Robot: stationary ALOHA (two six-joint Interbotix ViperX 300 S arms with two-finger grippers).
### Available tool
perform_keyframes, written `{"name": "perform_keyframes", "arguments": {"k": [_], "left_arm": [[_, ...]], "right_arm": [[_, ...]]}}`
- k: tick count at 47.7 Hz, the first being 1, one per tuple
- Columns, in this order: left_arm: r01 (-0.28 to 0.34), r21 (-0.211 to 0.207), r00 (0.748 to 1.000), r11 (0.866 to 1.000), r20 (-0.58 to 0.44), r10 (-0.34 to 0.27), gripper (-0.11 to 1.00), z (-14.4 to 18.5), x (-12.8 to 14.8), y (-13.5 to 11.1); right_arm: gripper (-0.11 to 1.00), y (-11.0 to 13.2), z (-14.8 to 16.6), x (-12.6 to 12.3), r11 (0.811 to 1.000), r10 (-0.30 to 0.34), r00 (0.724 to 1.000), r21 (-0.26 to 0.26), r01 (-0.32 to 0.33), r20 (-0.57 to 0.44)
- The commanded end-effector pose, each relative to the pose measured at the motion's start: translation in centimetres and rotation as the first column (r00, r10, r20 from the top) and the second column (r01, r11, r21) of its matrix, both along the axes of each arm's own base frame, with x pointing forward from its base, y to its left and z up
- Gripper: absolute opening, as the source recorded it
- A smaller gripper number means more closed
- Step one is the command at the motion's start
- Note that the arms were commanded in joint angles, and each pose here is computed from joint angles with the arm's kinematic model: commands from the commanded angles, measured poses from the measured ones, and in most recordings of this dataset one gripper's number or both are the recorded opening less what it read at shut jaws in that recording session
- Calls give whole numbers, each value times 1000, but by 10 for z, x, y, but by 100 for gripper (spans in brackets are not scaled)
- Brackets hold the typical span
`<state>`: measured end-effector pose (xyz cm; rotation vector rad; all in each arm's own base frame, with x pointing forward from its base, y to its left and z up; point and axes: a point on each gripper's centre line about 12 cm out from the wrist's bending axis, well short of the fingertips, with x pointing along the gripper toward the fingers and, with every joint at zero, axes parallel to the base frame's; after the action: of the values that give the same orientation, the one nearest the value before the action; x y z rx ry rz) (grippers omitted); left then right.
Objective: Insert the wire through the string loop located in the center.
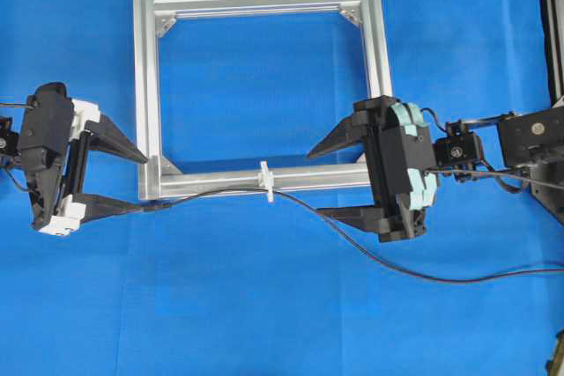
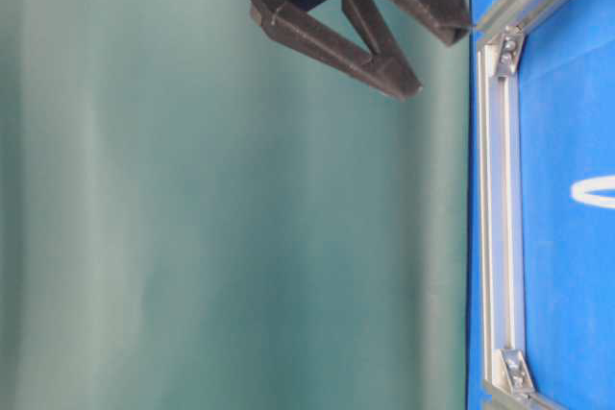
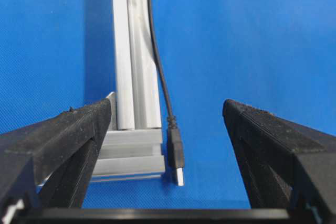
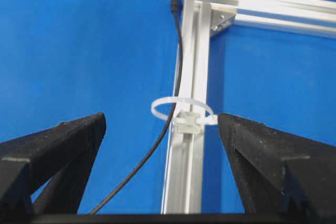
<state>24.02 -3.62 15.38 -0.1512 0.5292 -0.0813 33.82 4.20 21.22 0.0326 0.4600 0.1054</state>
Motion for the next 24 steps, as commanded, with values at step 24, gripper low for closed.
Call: {"name": "perform_keyframes", "arguments": {"k": [24], "left_arm": [[-3, -5, 1000, 1000, 29, 3, 84, 8, 5, 0]], "right_arm": [[92, 0, 12, 2, 1000, -2, 999, 5, 2, 33]]}}
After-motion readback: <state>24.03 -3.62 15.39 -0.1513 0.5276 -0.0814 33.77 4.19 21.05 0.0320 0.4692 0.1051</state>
